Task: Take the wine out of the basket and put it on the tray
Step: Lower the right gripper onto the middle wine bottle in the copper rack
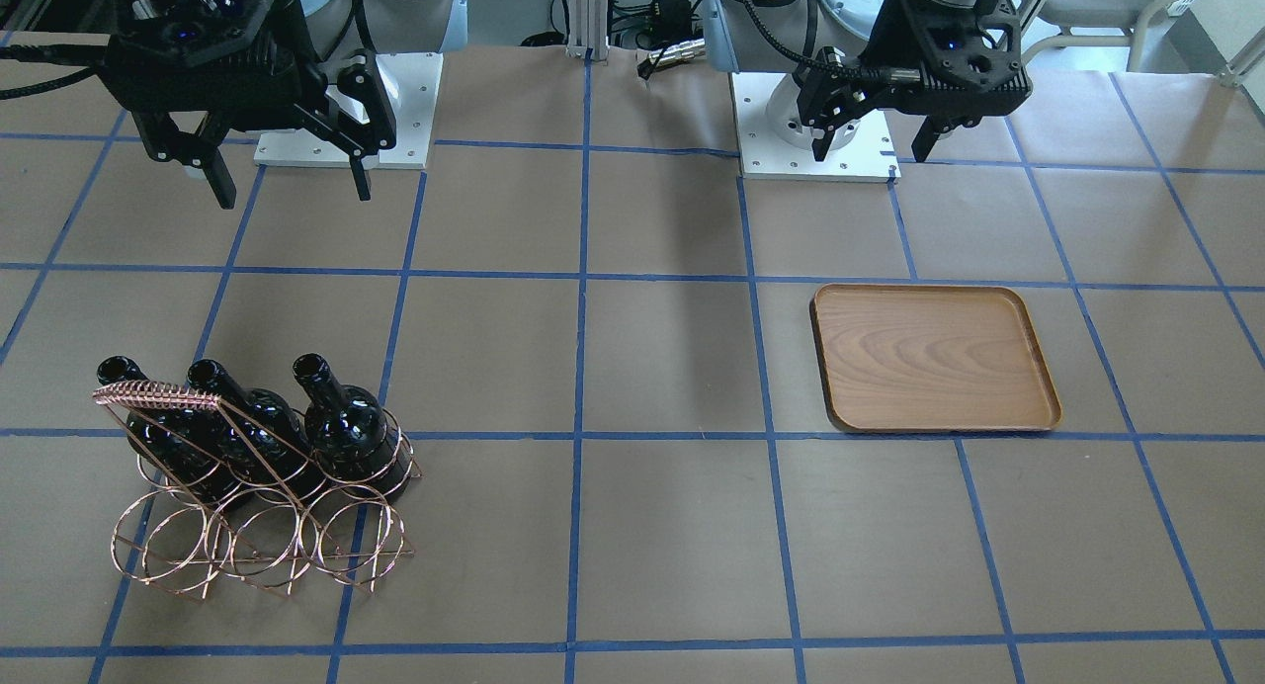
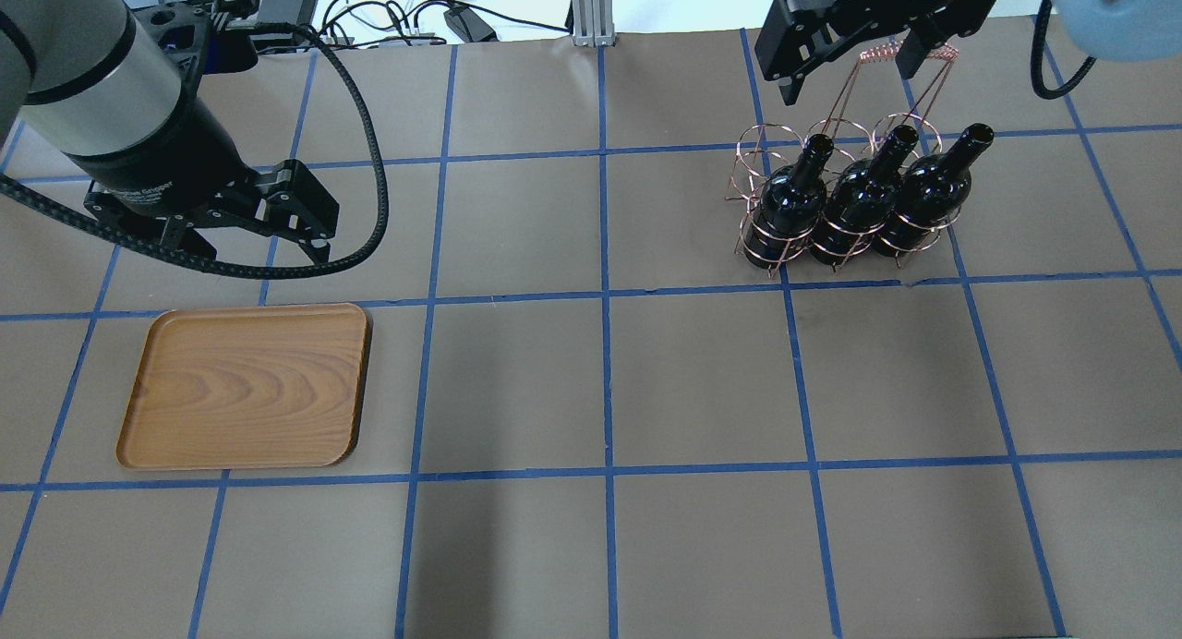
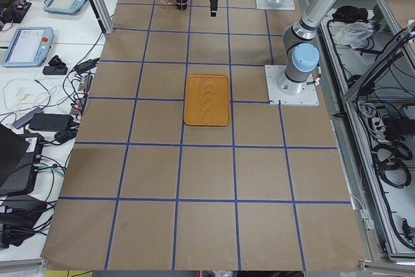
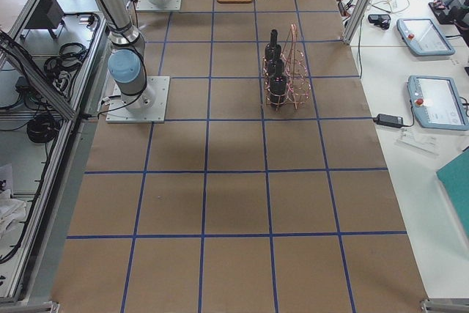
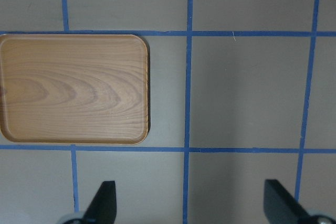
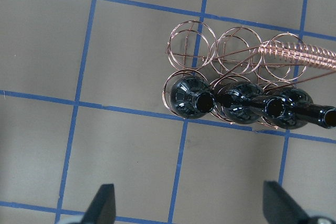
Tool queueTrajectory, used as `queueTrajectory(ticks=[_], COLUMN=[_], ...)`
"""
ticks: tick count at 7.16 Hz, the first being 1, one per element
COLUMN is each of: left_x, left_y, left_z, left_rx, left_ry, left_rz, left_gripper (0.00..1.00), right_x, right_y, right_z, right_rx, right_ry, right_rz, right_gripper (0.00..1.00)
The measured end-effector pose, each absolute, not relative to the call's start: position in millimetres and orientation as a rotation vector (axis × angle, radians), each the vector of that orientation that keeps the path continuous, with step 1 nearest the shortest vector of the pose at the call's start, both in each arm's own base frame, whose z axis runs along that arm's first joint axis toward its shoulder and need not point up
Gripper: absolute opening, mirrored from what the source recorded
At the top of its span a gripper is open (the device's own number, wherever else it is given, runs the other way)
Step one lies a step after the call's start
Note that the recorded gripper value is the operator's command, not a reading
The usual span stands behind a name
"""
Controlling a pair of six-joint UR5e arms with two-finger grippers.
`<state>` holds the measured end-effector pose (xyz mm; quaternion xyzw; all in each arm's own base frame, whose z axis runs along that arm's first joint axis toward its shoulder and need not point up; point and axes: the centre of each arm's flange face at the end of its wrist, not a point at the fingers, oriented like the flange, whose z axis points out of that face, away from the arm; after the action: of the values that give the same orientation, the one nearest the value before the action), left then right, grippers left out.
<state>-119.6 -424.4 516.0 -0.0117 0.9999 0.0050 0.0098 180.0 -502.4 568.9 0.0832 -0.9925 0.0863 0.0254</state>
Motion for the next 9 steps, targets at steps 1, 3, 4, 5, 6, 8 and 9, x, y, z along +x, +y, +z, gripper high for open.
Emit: queueTrajectory(ticks=[1,3,4,5,6,8,9], left_x=[-119,-119,-118,-117,-115,-115,-115], left_y=[-424,-424,-424,-424,-425,-424,-424], left_z=[516,516,516,515,512,504,504], left_rx=[-0.038,-0.039,-0.040,-0.044,-0.050,-0.054,-0.055], left_ry=[3.120,3.120,3.119,3.118,3.117,3.120,3.120], left_rz=[0.018,0.019,0.020,0.023,0.033,0.052,0.050], left_gripper=[1.00,1.00,1.00,1.00,1.00,1.00,1.00], right_x=[180,180,180,178,173,139,121], right_y=[-504,-504,-504,-506,-507,-523,-539], right_z=[569,567,565,564,564,558,541], right_rx=[0.256,0.253,0.252,0.248,0.234,0.141,0.099], right_ry=[-3.070,-3.072,-3.072,-3.070,-3.066,-3.074,-3.078], right_rz=[0.264,0.253,0.248,0.244,0.238,0.197,0.141], right_gripper=[1.00,1.00,1.00,1.00,1.00,0.82,0.83])
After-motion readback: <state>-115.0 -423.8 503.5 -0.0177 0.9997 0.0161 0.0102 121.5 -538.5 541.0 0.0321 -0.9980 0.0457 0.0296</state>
